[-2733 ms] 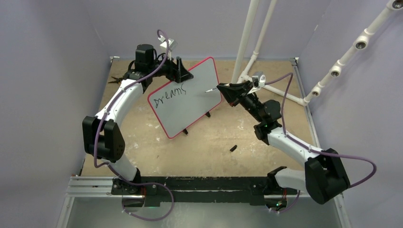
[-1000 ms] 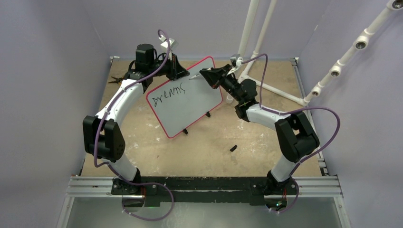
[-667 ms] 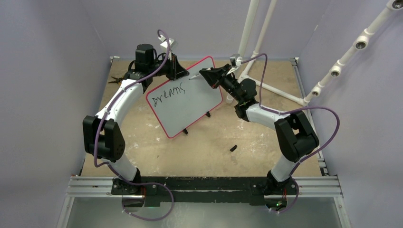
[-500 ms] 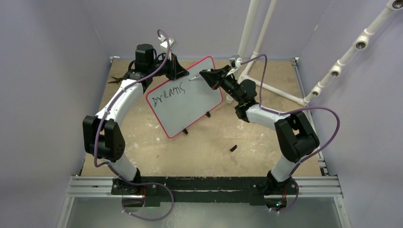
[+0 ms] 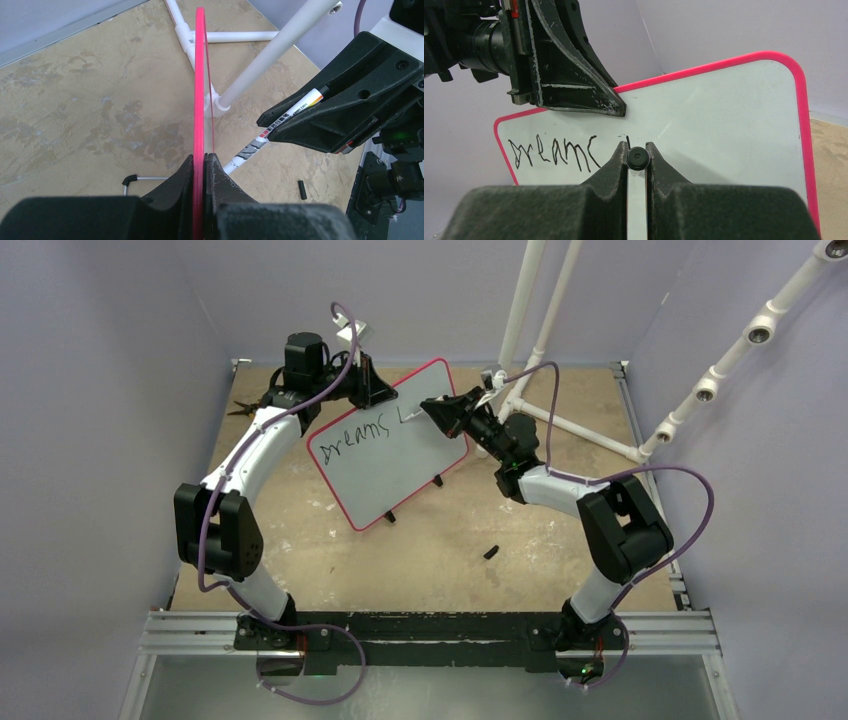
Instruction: Write a sentence on the whiteboard
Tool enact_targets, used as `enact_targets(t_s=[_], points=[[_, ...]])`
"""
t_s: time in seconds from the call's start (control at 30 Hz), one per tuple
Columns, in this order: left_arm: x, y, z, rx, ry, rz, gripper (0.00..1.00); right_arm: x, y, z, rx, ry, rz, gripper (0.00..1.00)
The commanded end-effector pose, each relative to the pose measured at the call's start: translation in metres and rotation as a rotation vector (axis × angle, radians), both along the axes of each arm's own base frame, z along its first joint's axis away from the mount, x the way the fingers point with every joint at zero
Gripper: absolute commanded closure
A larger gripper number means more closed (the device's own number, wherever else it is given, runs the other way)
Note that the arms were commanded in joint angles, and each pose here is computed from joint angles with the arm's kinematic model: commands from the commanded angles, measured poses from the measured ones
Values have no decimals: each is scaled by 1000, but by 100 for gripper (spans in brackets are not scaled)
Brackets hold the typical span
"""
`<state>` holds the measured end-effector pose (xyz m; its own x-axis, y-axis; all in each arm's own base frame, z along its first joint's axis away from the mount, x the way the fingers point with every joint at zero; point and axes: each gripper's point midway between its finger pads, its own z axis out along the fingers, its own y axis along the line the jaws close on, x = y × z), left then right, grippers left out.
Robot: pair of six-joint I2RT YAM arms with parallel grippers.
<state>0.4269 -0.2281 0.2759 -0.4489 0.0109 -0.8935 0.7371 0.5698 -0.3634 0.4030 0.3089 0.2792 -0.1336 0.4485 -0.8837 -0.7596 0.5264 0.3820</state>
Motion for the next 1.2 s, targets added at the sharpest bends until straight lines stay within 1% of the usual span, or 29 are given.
enact_targets(t_s=[0.0, 0.33, 0.53, 0.73, 0.9, 1.17], points=[[-11, -7, -21, 12, 51, -51, 100, -1, -5, 21, 50, -46, -31, 100], [-12, -7, -21, 11, 48, -52, 100, 2, -12, 38, 113, -74, -69, 100], [-12, -7, -20, 11, 47, -52, 100, 7, -18, 28, 84, -47, -117, 100], [-12, -8, -20, 9, 47, -53, 100, 4, -21, 15, 60, -24, -123, 100], [-12, -8, -20, 8, 47, -53, 100, 0, -19, 7, 49, -16, -103, 100], [-11, -8, -21, 9, 49, -53, 100, -5, -3, 14, 60, -44, -27, 100]])
